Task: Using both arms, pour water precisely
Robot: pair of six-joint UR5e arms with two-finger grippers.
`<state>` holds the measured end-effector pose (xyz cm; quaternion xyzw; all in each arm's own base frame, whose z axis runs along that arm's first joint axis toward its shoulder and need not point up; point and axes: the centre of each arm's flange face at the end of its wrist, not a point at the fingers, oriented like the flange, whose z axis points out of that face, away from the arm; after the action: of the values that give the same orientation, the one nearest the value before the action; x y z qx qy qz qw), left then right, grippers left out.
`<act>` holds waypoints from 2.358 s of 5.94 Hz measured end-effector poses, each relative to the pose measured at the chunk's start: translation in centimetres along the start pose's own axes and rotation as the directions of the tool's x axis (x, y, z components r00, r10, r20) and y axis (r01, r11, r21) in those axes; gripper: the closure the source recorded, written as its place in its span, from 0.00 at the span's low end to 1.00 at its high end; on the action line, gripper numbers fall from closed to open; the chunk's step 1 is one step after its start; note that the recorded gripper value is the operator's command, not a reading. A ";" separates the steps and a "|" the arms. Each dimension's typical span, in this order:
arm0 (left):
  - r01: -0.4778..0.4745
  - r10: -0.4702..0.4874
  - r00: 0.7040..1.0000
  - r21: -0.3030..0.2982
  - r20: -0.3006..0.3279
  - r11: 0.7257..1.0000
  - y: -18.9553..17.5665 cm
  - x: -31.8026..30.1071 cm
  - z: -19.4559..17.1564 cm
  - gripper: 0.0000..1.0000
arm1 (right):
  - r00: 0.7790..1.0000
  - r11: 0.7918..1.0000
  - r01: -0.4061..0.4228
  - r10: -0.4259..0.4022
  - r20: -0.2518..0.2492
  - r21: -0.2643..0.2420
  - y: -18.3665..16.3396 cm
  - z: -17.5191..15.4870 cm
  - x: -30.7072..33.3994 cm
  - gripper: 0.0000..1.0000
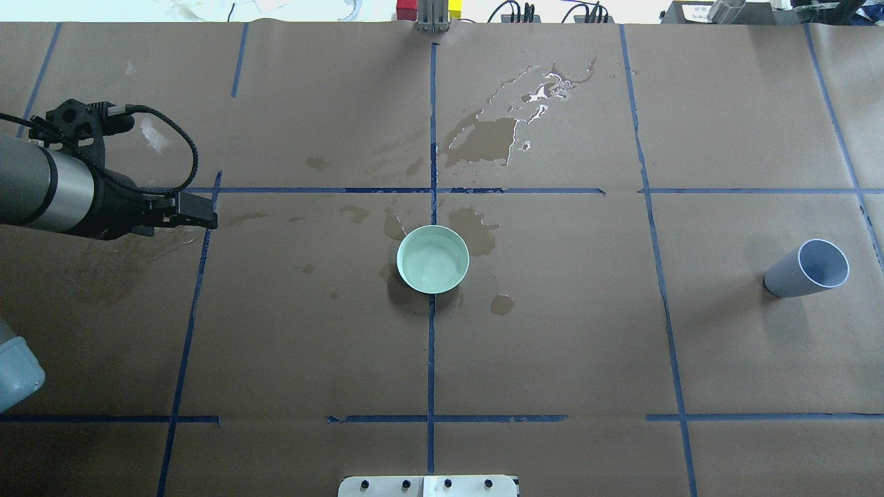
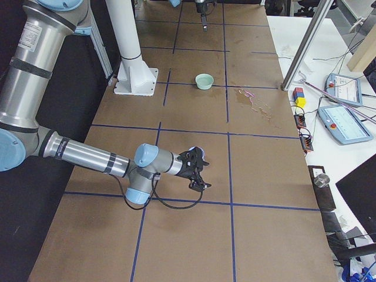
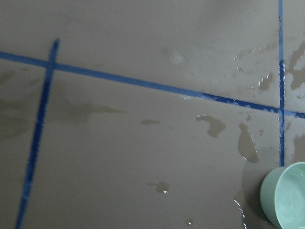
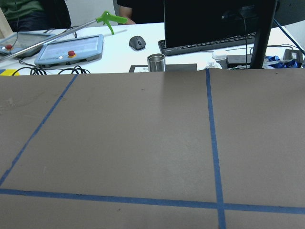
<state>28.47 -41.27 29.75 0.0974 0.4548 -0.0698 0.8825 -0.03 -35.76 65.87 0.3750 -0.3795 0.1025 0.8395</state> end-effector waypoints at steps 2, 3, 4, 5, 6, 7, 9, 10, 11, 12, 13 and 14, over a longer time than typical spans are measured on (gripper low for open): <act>-0.033 0.038 0.998 -0.089 0.052 0.995 1.1 5.6 1.7 0.00 | 0.998 0.981 0.063 -0.060 0.025 -0.182 -2.5 -1.7 4.1 0.00; -0.023 0.030 0.998 -0.139 0.048 0.990 2.7 9.7 3.7 0.00 | 0.994 0.960 0.096 -0.080 0.070 -0.262 -2.8 -2.1 5.4 0.00; 0.020 -0.013 0.999 -0.175 0.044 0.984 3.7 14.0 6.4 0.00 | 0.987 0.936 0.140 -0.108 0.115 -0.324 -3.0 -2.0 6.2 0.00; 0.063 -0.057 0.998 -0.192 0.036 0.979 4.2 17.2 9.1 0.00 | 0.980 0.909 0.179 -0.129 0.153 -0.375 -3.4 -1.5 6.6 0.00; 0.102 -0.101 0.995 -0.195 0.015 0.976 4.3 18.6 11.7 0.00 | 0.974 0.884 0.201 -0.136 0.179 -0.423 -4.4 -1.0 6.3 0.00; 0.122 -0.126 0.992 -0.193 -0.009 0.974 4.1 19.2 13.7 0.00 | 0.972 0.856 0.214 -0.138 0.191 -0.470 -5.9 -1.5 5.4 0.00; 0.133 -0.136 0.991 -0.203 -0.002 0.970 4.3 19.9 16.4 0.01 | 0.968 0.802 0.238 -0.150 0.201 -0.548 -8.5 -4.2 3.3 0.00; 0.139 -0.141 0.990 -0.208 0.004 0.968 4.3 20.8 17.2 0.03 | 0.964 0.784 0.256 -0.164 0.209 -0.566 -8.8 -4.8 2.9 0.00; 0.149 -0.151 0.989 -0.209 0.005 0.967 4.2 21.6 17.5 0.10 | 0.965 0.780 0.255 -0.168 0.201 -0.572 -8.6 -5.5 3.2 0.00; 0.157 -0.159 0.987 -0.209 0.008 0.965 4.0 22.3 17.9 0.21 | 0.970 0.786 0.239 -0.165 0.180 -0.570 -8.2 -6.5 3.8 0.00; 0.163 -0.164 0.986 -0.210 0.015 0.964 3.6 23.2 18.5 0.39 | 0.972 0.788 0.234 -0.173 0.161 -0.569 -8.1 -7.1 4.1 0.00; 0.168 -0.167 0.986 -0.210 0.024 0.963 3.3 23.8 19.2 0.50 | 0.972 0.788 0.234 -0.180 0.150 -0.569 -8.1 -7.4 4.2 0.00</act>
<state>58.07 -43.41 21.54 -0.0361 0.4638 -0.0958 0.8800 10.71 -36.64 61.19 0.1432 -0.3857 -0.1281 0.9024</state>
